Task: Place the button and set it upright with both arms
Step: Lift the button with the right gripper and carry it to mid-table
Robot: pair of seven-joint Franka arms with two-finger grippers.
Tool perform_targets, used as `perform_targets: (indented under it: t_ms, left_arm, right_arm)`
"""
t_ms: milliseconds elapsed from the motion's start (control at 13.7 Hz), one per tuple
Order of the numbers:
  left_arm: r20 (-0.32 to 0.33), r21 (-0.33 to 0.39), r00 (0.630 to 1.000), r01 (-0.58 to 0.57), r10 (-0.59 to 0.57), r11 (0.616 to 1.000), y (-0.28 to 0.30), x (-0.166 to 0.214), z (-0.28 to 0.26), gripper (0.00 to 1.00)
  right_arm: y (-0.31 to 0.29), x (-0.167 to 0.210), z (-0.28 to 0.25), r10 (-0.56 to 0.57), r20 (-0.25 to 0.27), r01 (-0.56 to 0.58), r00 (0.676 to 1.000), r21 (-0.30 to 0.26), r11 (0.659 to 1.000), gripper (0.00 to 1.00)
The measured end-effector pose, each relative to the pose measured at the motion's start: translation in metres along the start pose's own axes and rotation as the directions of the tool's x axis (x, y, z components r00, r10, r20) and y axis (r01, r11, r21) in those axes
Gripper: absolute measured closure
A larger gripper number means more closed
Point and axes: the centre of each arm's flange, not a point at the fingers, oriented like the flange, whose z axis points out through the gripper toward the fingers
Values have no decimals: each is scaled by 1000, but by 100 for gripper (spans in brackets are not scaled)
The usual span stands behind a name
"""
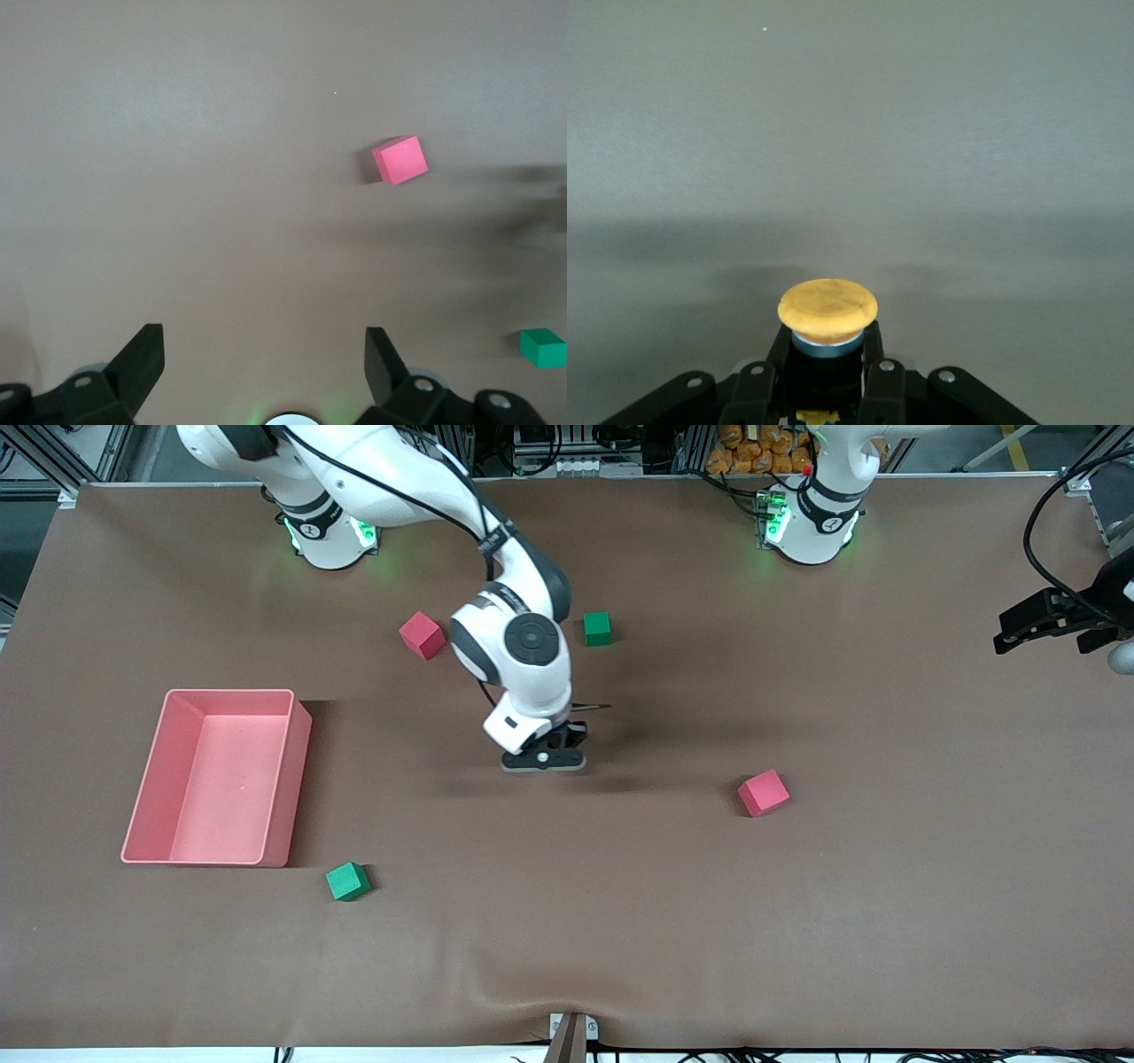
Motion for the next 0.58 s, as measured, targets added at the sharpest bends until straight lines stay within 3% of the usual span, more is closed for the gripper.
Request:
perform_targets:
  t_ms: [292, 585]
  left_arm:
    - [0, 0, 1000, 0, 0, 1000, 0, 0, 0, 0]
    - [0, 0, 1000, 0, 0, 1000, 0, 0, 0, 0]
  right_arm:
    - [-24, 5, 22, 58, -58, -54, 997, 70, 996, 67]
    - [-49, -9, 50, 47, -60, -43, 997, 76, 996, 67]
